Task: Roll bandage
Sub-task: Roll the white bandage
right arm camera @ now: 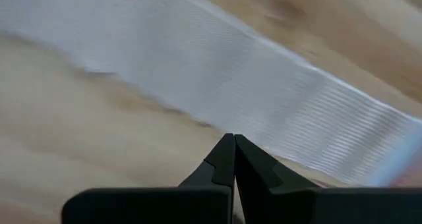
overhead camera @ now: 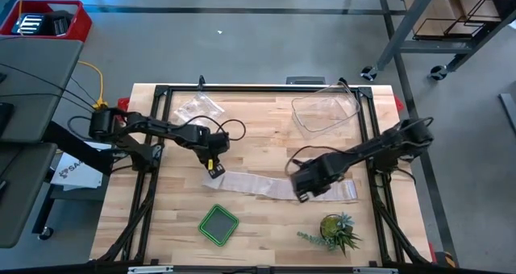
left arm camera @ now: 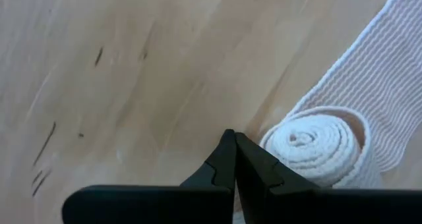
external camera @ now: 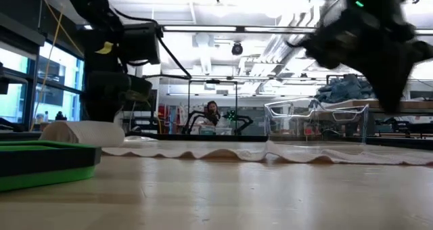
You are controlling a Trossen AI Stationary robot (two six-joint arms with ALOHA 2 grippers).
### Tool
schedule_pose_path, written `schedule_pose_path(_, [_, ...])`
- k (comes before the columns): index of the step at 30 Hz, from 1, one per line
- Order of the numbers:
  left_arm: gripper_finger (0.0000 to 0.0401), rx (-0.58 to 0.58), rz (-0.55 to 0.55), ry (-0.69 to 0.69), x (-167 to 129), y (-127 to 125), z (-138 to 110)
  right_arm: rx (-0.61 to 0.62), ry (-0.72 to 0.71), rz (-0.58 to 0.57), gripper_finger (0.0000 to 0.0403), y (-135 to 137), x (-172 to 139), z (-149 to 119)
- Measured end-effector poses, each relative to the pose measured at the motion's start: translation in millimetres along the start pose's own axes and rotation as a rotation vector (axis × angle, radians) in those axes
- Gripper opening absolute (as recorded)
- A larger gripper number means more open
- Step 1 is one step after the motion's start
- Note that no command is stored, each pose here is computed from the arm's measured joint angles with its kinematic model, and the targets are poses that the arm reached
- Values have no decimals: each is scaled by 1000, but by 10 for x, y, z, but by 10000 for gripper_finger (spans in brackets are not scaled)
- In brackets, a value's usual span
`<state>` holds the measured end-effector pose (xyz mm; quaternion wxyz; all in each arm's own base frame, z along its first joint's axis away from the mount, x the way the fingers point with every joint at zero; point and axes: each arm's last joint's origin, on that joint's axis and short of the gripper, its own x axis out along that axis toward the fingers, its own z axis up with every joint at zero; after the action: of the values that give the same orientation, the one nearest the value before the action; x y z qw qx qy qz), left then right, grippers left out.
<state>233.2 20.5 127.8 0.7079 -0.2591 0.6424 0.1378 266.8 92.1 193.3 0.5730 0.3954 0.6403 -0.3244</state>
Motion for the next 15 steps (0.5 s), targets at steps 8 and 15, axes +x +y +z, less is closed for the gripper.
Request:
schedule_pose_path(8, [0, 28, 60, -12, -131, -3, -119, 215, 5, 70, 0, -920, 11, -255])
schedule_pose_path(15, [0, 25, 158, 47, -195, 66, -225, 291, 29, 163, 0, -1214, 249, -382])
